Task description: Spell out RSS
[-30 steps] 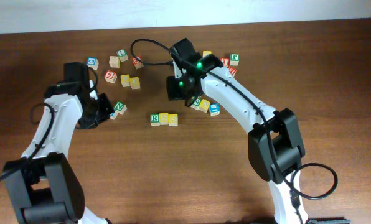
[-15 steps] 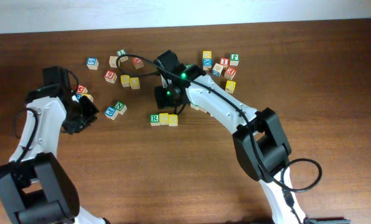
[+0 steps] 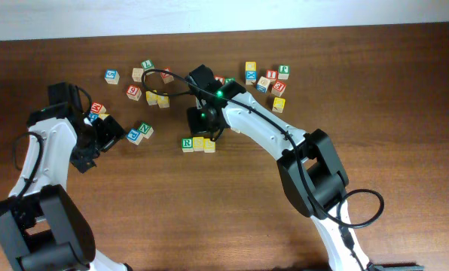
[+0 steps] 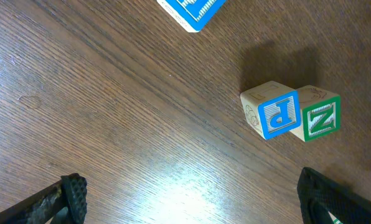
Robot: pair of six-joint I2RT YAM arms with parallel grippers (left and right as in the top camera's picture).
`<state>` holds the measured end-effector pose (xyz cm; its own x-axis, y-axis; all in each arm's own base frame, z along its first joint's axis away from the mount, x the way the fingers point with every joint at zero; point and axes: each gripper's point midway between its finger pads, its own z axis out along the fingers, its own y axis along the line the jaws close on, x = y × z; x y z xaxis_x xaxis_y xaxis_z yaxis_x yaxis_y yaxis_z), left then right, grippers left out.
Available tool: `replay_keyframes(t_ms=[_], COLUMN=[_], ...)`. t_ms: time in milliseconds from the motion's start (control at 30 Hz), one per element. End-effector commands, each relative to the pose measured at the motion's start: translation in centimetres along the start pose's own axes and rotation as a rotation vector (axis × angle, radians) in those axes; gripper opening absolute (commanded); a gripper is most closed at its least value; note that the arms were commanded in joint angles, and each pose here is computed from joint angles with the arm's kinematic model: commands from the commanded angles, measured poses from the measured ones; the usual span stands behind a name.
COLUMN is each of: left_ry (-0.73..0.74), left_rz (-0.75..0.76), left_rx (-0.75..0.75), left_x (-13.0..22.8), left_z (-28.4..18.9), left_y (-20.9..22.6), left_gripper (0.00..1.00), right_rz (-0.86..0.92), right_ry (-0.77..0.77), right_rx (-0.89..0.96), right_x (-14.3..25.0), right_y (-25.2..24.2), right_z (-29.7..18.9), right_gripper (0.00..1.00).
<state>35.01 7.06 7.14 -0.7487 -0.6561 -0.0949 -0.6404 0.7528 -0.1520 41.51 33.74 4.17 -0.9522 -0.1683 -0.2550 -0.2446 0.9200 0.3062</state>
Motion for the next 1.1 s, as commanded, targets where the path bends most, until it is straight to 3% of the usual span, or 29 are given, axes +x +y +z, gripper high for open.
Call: replay_keyframes(t_ms=[0,1067], left_ry=[-0.024,-0.024], left_rz=[-0.004,-0.004], left_rx=[0.007,0.007], left_x=[-0.5,-0.5], left_z=[-0.8,-0.8], left_y=[-0.1,-0.1], left_gripper=[0.99,0.99], right_rz=[-0.009,-0.018], right_ry=[0.005,0.028], right_rx=[0.012,0.023], right_x=[0.5,2.0], right_y=[0.3,0.1], right_z=[0.6,2.0], right_gripper=[0.04,0.04])
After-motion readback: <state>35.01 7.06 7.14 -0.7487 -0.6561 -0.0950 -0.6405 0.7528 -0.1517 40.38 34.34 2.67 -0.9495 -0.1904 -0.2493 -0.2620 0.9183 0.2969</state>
